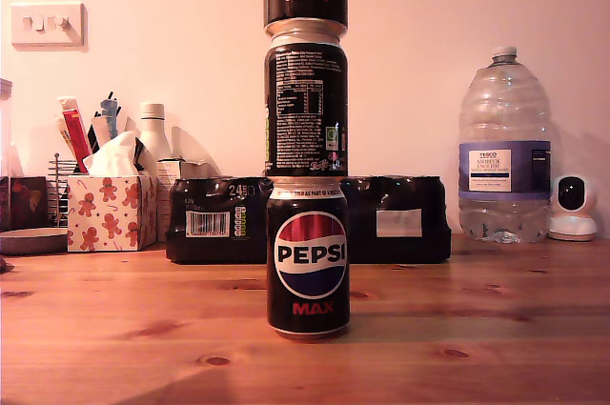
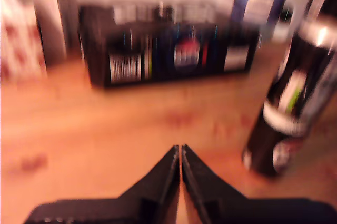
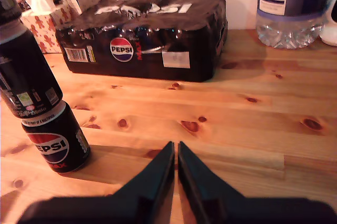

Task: Stack up the Pepsi cans on top of each other

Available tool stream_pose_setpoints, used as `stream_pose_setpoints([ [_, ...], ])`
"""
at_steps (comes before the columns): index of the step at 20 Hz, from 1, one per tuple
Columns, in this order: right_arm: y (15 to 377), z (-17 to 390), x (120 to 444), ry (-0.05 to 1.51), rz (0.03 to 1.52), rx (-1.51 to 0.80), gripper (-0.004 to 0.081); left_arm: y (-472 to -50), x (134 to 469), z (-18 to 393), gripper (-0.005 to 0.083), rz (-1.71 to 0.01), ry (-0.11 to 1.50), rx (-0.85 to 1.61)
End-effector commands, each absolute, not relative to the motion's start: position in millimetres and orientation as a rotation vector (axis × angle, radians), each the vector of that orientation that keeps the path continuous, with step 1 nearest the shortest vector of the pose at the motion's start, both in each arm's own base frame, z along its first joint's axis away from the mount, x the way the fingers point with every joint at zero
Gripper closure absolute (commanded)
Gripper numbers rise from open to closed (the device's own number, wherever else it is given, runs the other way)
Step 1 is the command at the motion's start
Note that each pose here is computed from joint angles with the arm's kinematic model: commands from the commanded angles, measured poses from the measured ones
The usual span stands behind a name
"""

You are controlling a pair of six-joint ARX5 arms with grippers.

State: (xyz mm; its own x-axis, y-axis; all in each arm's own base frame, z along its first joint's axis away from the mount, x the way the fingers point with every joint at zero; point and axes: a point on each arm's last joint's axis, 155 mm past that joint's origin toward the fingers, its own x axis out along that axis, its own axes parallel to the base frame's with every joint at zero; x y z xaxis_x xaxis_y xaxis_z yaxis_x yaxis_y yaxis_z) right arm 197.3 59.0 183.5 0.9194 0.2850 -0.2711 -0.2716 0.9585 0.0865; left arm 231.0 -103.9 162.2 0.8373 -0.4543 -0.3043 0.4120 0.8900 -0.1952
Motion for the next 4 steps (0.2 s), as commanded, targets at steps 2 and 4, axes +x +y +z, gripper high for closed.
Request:
stream_pose_setpoints([
  [2, 59, 179, 199, 0.293, 0.284, 0.048, 0.0780, -102, 225, 138, 0.0797, -0.451, 0.433, -0.129],
  [4, 59, 179, 199, 0.293, 0.284, 0.048, 0.0780, -101, 221, 128, 0.0797, -0.446, 0.479, -0.128],
])
